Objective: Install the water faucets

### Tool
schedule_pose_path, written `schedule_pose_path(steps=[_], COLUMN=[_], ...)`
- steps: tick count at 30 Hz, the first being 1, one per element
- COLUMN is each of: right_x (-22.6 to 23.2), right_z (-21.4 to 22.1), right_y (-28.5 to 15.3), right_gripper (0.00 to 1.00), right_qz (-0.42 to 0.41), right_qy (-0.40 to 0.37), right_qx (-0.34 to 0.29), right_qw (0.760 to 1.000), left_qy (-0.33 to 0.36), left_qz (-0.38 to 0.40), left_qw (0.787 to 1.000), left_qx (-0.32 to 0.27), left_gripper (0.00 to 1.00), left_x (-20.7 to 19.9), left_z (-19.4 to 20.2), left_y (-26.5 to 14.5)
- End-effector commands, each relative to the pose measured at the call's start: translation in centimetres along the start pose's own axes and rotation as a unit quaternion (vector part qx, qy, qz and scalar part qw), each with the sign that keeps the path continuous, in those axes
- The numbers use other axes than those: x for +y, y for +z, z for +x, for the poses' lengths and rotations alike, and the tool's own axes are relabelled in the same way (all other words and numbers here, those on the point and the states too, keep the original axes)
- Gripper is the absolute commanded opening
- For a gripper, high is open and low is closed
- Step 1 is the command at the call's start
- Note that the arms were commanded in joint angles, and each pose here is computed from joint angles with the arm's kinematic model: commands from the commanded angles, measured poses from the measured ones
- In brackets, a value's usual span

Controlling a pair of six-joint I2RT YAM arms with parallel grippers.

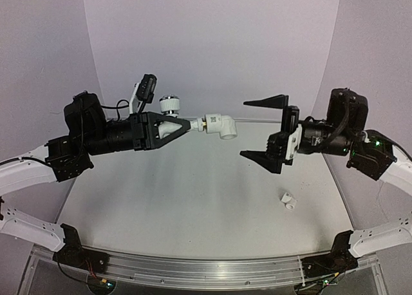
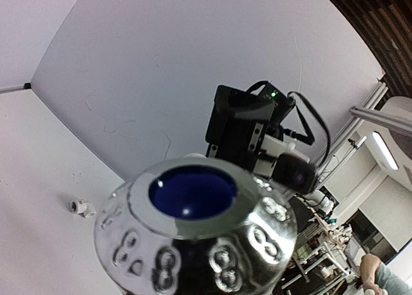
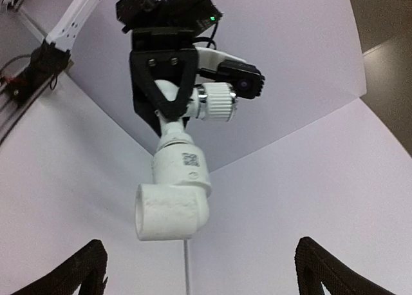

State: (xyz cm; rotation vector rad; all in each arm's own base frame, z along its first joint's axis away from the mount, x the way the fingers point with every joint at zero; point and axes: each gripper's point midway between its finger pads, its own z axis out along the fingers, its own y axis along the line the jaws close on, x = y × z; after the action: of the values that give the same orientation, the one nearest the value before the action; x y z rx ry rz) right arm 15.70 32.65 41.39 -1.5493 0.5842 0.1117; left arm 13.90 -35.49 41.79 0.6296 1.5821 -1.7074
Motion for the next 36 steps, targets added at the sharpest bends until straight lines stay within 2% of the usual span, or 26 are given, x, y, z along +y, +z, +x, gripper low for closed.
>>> schedule_pose_path(steps=[1, 4, 11, 17, 21, 25, 30, 33, 36], right_x=[-0.2, 0.2, -1.0, 0.2, 0.5, -0.6, -2.3, -2.1, -1.4], right_z=[-0.1, -0.2, -1.0, -1.2, -1.3, -1.8, -2.7, -3.2, -3.5], right_y=[0.5, 1.2, 2.4, 3.2, 3.4, 3.3, 3.3, 3.3, 3.4], right_gripper=[0.98, 0.97, 0.88, 0.69, 0.54, 0.45, 0.36, 0.33, 0.29], right_qz=[0.044, 0.053, 0.093, 0.081, 0.076, 0.074, 0.047, 0.014, -0.015], right_qy=[-0.203, -0.241, -0.273, -0.326, -0.325, -0.261, -0.091, 0.011, 0.100], right_qx=[0.000, 0.007, 0.006, -0.004, -0.010, -0.015, -0.022, -0.032, -0.036], right_qw=[0.978, 0.969, 0.958, 0.942, 0.943, 0.962, 0.994, 0.999, 0.994], left_qy=[-0.039, -0.046, -0.064, -0.065, -0.056, -0.027, 0.006, 0.029, 0.059], left_qz=[0.062, 0.069, 0.082, 0.093, 0.095, 0.088, 0.070, 0.070, 0.074], left_qw=[0.997, 0.996, 0.994, 0.993, 0.994, 0.995, 0.997, 0.997, 0.995], left_qx=[-0.030, -0.022, 0.016, 0.024, 0.027, 0.026, 0.028, 0.029, 0.022], left_gripper=[0.00, 0.00, 0.00, 0.00, 0.00, 0.00, 0.00, 0.00, 0.00], left_x=[-2.7, -2.8, -2.3, -2.6, -2.6, -2.6, -2.1, -2.1, -2.3], left_z=[-2.0, -1.8, -0.7, -0.6, -0.3, -0.2, 0.0, 0.1, -0.1], left_y=[-0.3, 0.0, 1.5, 1.8, 1.7, 1.3, 1.1, 1.0, 0.9])
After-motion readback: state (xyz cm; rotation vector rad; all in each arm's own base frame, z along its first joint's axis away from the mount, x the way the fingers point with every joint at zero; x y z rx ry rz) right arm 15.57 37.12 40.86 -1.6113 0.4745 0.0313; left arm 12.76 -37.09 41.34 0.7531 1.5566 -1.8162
